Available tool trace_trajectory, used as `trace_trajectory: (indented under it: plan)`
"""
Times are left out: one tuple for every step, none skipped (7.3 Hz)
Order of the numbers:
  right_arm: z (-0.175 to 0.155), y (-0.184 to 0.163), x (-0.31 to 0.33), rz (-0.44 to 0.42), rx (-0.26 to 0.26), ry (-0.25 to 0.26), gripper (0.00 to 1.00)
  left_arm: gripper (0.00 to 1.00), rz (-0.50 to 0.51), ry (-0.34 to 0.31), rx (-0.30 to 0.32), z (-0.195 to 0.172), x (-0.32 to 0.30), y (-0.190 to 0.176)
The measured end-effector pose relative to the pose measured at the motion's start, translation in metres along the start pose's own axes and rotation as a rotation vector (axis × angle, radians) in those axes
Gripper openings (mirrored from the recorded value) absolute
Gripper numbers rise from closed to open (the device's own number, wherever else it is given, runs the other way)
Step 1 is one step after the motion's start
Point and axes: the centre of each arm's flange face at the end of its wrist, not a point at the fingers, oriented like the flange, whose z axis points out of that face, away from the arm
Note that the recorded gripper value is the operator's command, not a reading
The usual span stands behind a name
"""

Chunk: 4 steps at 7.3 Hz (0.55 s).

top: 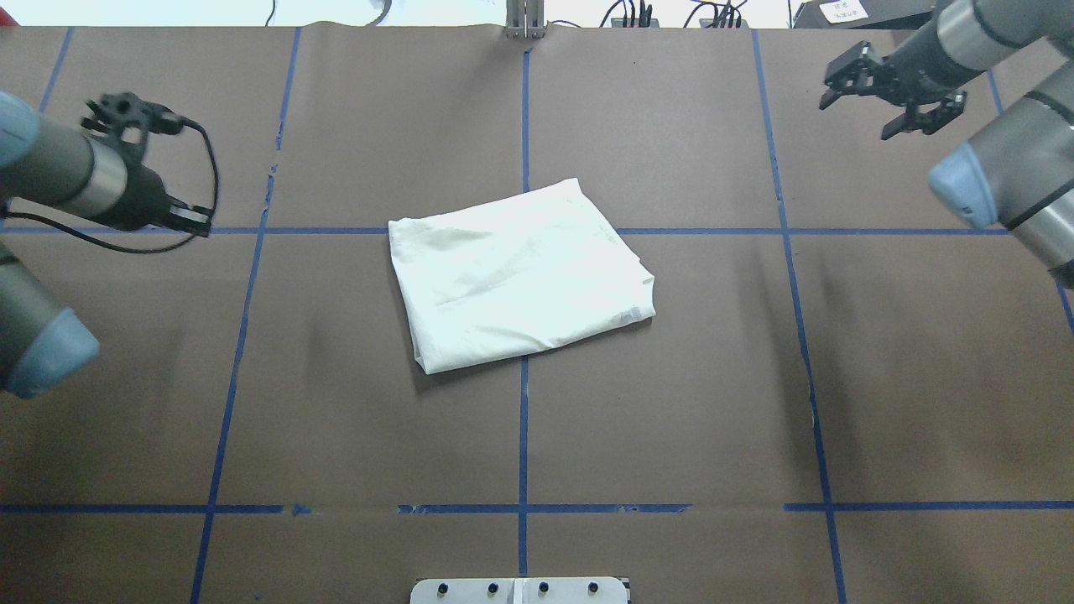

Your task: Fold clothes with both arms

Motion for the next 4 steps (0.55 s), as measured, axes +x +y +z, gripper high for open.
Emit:
trace_trajectory:
  plan:
    - [-0.02,-0.014,0.052,-0.066,0.01,0.008,1.0,0.32,0.04,-0.024,0.004,-0.025,-0.085,-0.012]
    - [-0.036,-0.024,0.105,-0.145,0.015,0.03,1.0,0.4,0.055,-0.037,0.002,-0.046,-0.169,-0.014]
    - [-0.05,-0.03,0.153,-0.222,0.006,0.065,1.0,0.51,0.046,-0.047,0.006,-0.065,-0.232,-0.011]
    - [-0.061,-0.033,0.2,-0.294,-0.024,0.107,1.0,0.99,0.005,-0.062,0.006,-0.084,-0.272,-0.007]
